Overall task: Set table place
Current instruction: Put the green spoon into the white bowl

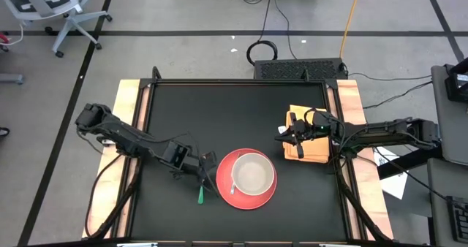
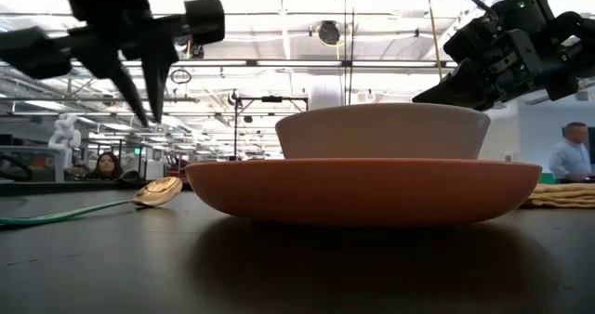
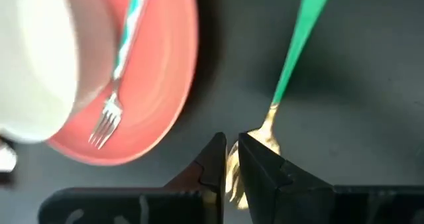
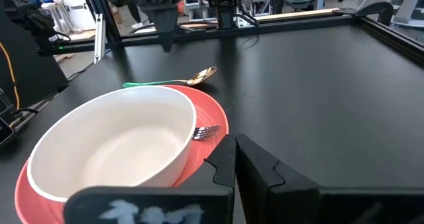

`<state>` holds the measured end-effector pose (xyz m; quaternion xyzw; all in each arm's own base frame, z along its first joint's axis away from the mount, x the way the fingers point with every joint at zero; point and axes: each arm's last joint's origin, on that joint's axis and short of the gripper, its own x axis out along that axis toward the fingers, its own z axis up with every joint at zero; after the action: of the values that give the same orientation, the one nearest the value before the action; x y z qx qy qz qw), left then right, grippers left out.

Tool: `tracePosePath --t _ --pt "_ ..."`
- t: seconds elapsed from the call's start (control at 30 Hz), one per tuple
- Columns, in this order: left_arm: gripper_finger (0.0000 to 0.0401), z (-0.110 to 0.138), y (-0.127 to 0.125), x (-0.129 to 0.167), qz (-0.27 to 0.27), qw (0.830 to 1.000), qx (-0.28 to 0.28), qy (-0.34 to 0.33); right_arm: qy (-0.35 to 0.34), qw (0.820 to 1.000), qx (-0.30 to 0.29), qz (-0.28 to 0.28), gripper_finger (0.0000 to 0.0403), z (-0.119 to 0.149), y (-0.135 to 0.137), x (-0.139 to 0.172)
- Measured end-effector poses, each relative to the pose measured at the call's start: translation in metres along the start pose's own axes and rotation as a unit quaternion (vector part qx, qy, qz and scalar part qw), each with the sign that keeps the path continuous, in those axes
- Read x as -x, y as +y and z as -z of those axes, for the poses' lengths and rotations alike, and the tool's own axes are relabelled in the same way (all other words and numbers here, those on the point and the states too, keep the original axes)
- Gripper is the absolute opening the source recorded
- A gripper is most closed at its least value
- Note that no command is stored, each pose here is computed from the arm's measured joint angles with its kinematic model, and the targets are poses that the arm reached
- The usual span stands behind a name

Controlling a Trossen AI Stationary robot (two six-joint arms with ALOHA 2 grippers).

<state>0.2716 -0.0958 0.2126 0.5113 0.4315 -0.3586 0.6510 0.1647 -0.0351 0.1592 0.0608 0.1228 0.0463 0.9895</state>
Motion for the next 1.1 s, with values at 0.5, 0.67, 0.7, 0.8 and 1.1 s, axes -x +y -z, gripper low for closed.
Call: tracePosePath --t 0.5,0.67,0.7,0.8,1.1 --pt "0.0047 -0.017 -0.011 -0.032 0.043 0.996 -0.072 0.026 0.000 1.000 -0.011 0.001 0.0000 0.000 0.000 0.000" --pt "0.0047 -0.018 -0.010 -0.033 0.032 0.998 -0.057 0.024 0.000 1.000 -0.011 0.001 0.0000 0.000 0.000 0.000" --pt "0.0047 -0.018 -0.009 -0.033 0.032 0.998 -0.055 0.025 0.000 1.000 -0.011 0.001 0.0000 0.000 0.000 0.000" --pt "0.0047 -0.018 -0.009 -0.033 0.031 0.998 -0.055 0.025 0.000 1.000 -0.011 0.001 0.0000 0.000 0.000 0.000" --pt "0.0047 -0.018 -0.009 -0.033 0.021 0.998 -0.042 0.039 0.000 1.000 -0.013 0.001 0.0000 0.000 0.000 0.000"
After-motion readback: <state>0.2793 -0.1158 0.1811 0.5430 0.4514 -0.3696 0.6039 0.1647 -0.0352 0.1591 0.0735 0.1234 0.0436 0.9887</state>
